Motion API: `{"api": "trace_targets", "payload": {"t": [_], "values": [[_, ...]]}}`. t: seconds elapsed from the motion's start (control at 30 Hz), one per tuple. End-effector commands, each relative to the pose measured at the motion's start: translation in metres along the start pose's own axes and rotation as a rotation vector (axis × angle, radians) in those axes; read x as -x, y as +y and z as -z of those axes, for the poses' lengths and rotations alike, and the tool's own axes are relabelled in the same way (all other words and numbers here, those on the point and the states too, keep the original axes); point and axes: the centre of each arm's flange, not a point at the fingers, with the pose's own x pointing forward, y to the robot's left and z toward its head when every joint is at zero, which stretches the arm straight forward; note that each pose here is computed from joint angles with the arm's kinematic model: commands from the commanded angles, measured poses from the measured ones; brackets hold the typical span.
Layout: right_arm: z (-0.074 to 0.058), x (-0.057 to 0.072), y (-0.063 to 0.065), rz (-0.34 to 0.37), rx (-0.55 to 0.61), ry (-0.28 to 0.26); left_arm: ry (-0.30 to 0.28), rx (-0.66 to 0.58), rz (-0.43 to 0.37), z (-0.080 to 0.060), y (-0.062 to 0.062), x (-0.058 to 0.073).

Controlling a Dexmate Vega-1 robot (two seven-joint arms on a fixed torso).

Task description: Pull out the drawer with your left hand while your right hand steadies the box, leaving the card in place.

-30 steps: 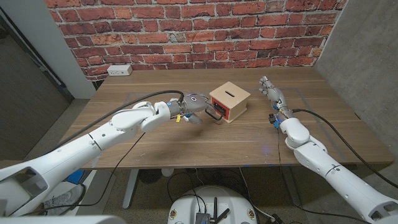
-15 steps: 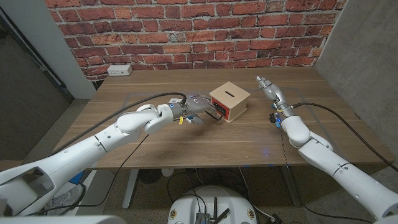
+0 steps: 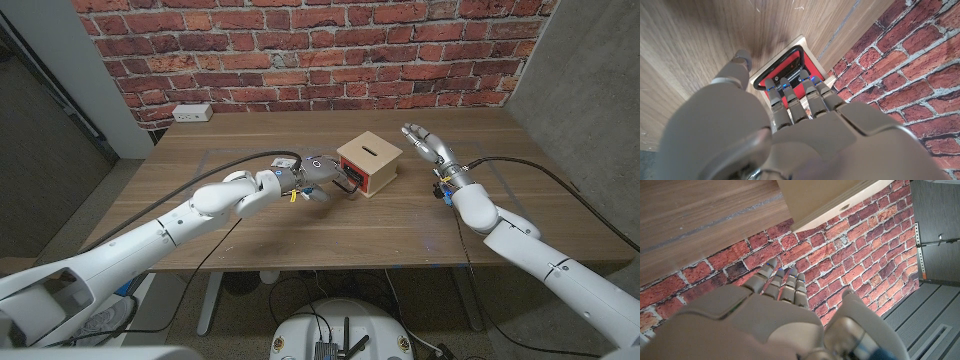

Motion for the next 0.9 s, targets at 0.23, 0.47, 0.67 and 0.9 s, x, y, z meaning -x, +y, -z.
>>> {"api": "trace_targets", "payload": {"t": [0.23, 0.47, 0.67, 0.9], "values": [[-0.013, -0.002, 0.001, -0.044, 0.156, -0.031, 0.009, 0.032, -0.006, -0.006, -0.007, -0.004], [-0.015, -0.005, 0.001, -0.063, 0.188, -0.042, -0.003, 0.029, -0.010, -0.011, -0.008, -0.006], [-0.016, -0.005, 0.003, -0.080, 0.212, -0.049, -0.012, 0.040, -0.014, -0.013, -0.006, -0.009], [-0.018, -0.006, 0.003, -0.091, 0.253, -0.059, -0.017, 0.045, -0.003, -0.015, -0.007, -0.011]]}}
